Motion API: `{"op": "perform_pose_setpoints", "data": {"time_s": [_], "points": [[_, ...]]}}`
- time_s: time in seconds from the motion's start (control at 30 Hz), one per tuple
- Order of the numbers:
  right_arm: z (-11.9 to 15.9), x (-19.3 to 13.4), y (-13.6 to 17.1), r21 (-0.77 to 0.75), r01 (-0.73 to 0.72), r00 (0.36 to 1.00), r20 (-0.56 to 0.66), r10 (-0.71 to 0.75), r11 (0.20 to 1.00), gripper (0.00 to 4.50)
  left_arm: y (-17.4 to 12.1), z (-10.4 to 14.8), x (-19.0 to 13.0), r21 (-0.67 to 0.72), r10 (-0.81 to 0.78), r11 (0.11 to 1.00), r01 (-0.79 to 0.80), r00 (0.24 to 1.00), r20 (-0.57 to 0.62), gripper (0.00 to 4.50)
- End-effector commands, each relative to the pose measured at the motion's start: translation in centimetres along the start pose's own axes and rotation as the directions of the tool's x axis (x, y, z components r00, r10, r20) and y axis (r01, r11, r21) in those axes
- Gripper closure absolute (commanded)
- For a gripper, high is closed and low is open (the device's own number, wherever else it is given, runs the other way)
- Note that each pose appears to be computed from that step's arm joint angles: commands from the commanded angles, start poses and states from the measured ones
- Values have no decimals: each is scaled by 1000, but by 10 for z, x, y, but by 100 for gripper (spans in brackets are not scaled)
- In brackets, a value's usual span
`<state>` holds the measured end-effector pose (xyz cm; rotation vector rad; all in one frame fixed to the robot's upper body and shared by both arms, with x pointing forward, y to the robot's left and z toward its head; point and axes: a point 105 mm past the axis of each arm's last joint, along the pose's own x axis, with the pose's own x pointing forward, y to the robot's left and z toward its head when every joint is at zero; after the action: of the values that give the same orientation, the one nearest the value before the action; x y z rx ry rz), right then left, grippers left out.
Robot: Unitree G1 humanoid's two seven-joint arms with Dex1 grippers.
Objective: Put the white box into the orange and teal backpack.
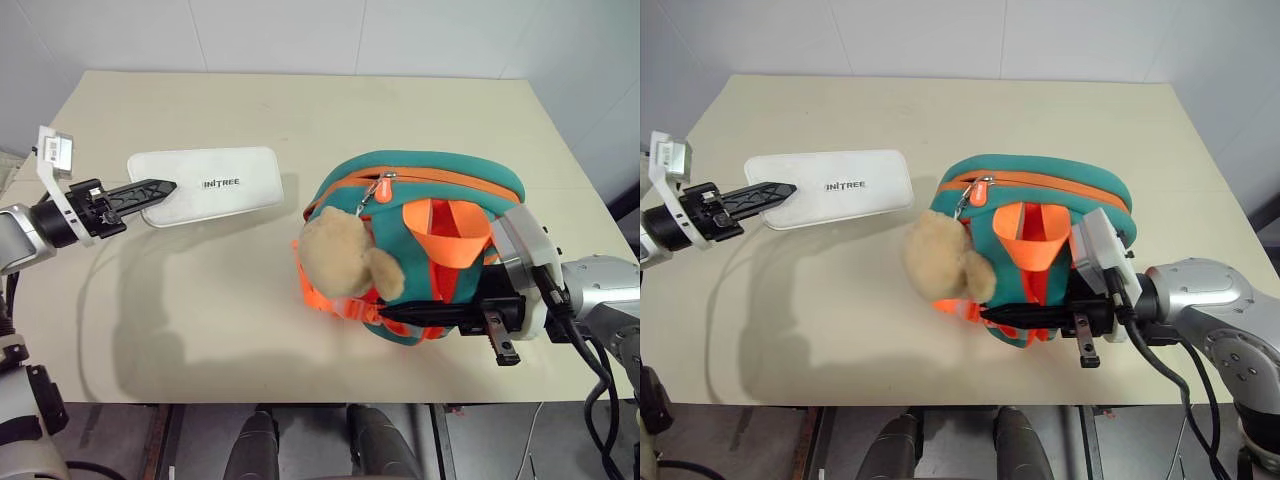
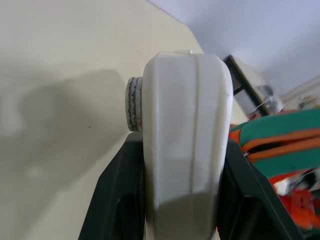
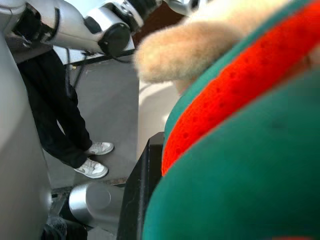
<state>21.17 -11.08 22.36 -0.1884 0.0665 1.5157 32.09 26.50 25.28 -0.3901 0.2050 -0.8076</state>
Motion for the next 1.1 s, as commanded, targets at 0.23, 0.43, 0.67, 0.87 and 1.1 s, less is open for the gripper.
{"op": "perform_pose_setpoints", "data": {"time_s": [0.23, 0.43, 0.67, 0.87, 1.1], "points": [[-12, -3, -16, -1, -1, 1000, 26, 1, 1000, 450, -71, 27, -32, 465, -332, 851, 246, 937, 112, 319], [-15, 0, -24, 9, -14, 999, 32, 14, 1000, 450, -91, 24, -43, 569, -432, 752, 334, 901, 42, 319], [-14, 4, -30, 1, -25, 999, 33, 25, 1000, 450, -95, 15, -35, 583, -493, 681, 443, 866, -82, 319], [-13, 4, -30, -5, -18, 999, 39, 18, 1000, 450, -89, 7, -20, 582, -500, 640, 502, 847, -181, 319], [-13, 5, -31, -10, -10, 999, 39, 11, 1000, 450, -83, 2, 16, 627, -486, 491, 605, 787, -380, 320]]}}
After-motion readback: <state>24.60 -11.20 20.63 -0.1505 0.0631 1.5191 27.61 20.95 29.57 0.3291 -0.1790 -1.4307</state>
